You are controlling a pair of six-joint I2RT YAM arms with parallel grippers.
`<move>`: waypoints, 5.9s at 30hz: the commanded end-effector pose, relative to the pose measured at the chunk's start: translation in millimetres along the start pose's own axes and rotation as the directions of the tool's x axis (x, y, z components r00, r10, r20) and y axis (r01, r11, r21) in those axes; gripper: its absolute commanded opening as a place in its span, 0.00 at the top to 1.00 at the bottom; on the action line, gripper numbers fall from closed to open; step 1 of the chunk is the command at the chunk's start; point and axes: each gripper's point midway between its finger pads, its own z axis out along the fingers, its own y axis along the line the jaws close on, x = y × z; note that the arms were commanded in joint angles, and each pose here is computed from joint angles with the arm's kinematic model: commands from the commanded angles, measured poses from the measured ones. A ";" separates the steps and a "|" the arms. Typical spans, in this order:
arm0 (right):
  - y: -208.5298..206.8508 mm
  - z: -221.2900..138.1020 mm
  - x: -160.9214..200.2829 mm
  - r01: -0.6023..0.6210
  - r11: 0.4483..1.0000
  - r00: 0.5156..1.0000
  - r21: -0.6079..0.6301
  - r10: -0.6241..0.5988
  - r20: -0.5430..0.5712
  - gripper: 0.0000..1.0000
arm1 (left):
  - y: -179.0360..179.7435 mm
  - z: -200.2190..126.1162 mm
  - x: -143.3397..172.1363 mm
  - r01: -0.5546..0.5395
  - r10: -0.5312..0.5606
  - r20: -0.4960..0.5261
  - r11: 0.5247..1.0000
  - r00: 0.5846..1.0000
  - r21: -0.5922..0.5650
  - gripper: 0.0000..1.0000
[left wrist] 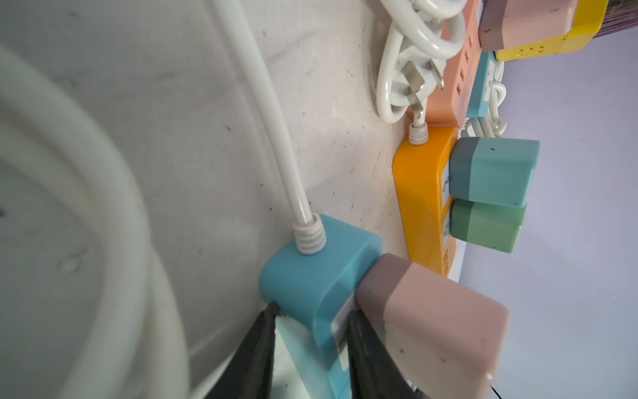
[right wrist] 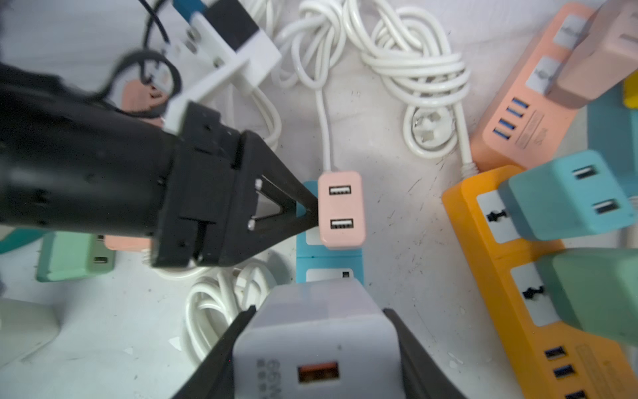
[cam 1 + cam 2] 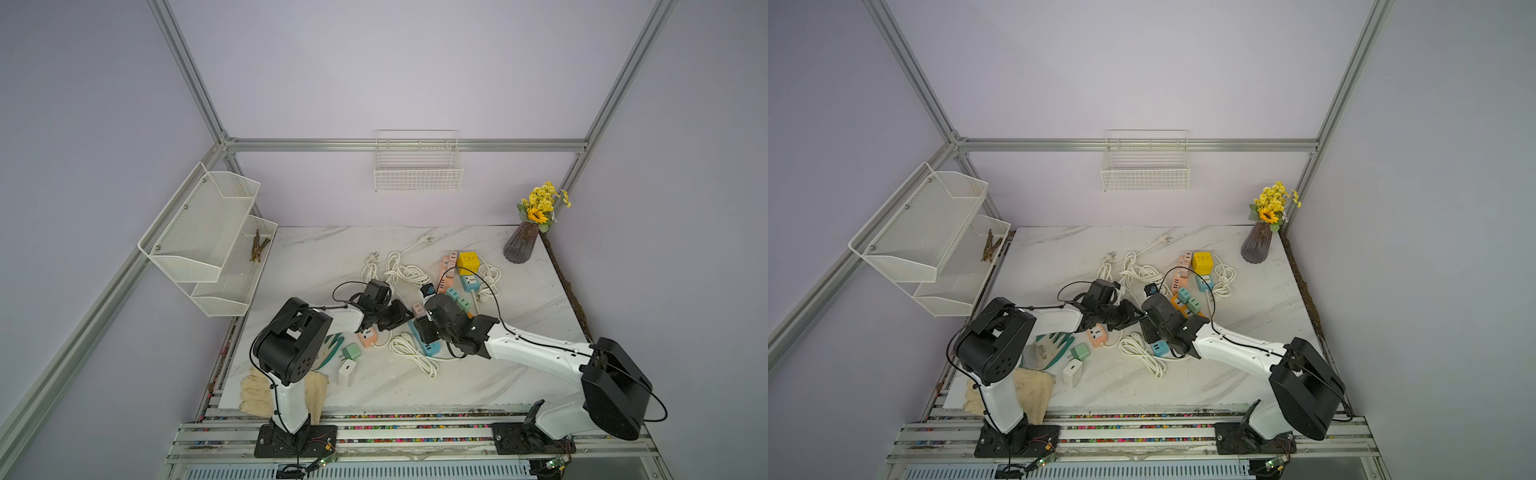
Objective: Pull the plug off the socket
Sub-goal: Remove the plug from the socket, then place the plug at the center of the board, then remove the plug from the socket.
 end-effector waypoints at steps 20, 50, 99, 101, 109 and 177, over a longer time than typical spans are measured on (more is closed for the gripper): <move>91.3 -112.1 -23.4 0.145 0.523 0.970 -0.840 0.093 0.226 0.77 | -34.8 -188.6 -36.7 -0.455 0.502 0.533 0.860 0.681 -0.230 0.27; 185.3 27.3 103.2 0.294 0.734 0.878 -0.612 -0.461 -0.131 0.57 | 9.8 -273.7 -44.9 -0.255 0.391 0.809 0.918 0.439 -0.305 0.00; 18.6 -92.1 -37.3 0.077 0.953 0.872 -0.292 0.078 0.484 0.25 | -56.5 -187.6 -27.1 -0.533 0.375 0.634 0.843 0.677 0.071 0.00; 12.8 -81.2 -35.2 0.072 0.968 0.892 -0.239 0.044 0.449 0.25 | -62.8 -174.5 -23.1 -0.534 0.364 0.588 0.834 0.723 0.140 0.00; -1.2 -28.2 -22.2 0.040 0.992 0.969 -0.121 -0.009 0.246 0.27 | -49.3 -122.7 -21.3 -0.374 0.269 0.388 0.900 0.882 0.225 0.06; 0.2 74.9 -4.0 -0.125 0.988 0.982 -0.094 0.110 -0.156 0.81 | 49.2 17.8 5.5 0.001 -0.004 -0.044 0.997 0.999 -0.076 0.72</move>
